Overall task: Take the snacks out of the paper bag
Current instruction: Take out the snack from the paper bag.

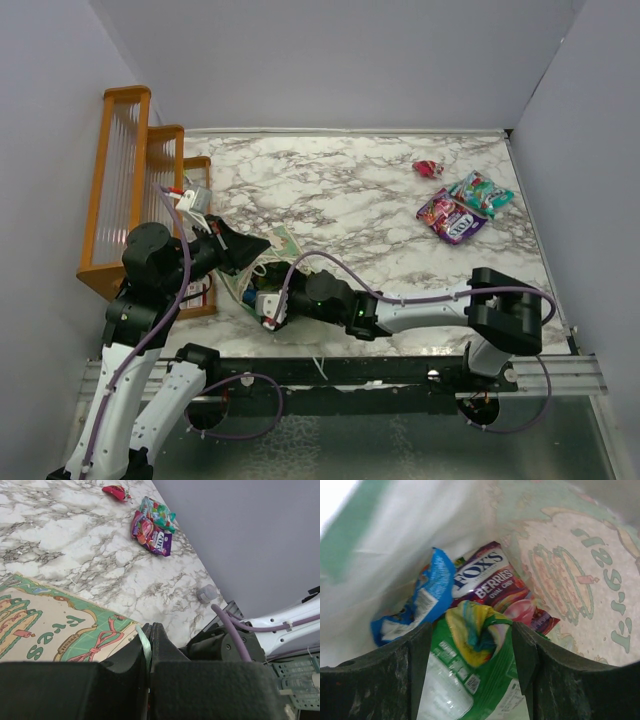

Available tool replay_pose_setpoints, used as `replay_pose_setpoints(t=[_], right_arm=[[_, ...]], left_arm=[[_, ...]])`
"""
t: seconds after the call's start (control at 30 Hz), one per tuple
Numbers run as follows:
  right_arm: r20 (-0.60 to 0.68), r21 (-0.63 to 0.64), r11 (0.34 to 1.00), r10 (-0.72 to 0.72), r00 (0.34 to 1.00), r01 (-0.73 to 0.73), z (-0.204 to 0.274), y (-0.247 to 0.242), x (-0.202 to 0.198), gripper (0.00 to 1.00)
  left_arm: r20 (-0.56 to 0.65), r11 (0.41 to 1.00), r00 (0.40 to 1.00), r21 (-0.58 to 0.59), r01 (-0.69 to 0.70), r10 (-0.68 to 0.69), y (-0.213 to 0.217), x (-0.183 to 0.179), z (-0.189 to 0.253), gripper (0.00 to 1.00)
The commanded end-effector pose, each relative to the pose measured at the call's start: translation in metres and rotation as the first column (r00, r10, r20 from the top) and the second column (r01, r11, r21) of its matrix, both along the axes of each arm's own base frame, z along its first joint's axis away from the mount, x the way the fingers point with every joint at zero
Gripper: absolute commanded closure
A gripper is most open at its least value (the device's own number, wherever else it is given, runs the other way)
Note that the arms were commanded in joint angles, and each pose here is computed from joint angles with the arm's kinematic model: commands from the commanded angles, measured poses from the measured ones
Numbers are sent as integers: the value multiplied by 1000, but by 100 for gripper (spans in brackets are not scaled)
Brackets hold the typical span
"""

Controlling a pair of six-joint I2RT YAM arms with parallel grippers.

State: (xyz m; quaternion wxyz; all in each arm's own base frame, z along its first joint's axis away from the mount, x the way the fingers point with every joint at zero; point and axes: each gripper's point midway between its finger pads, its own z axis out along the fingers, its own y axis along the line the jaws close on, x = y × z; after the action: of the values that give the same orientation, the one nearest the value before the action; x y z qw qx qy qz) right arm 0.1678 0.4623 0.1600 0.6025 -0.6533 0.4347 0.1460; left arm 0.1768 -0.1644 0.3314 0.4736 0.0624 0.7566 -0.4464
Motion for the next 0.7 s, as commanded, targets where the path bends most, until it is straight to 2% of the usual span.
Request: replay_pose_setpoints(t=[0.0,0.3,0.53,0.67], right_arm=[[23,33,996,-88,996,87,5,9,28,35],[-42,29,981,-191,981,193,-15,-8,53,41],[-82,60,982,-177,981,182,-16,-7,48,62],[-84,63,979,-188,979,194,-15,-8,49,78]], left_arm=[[48,1000,999,-5,-5,6,3,-6,17,100],[51,1000,999,5,-11,11,4,-6,17,100],[49,1000,999,5,-8,7,3,-3,17,100],[51,1000,999,5,-6,5,3,-3,18,100]])
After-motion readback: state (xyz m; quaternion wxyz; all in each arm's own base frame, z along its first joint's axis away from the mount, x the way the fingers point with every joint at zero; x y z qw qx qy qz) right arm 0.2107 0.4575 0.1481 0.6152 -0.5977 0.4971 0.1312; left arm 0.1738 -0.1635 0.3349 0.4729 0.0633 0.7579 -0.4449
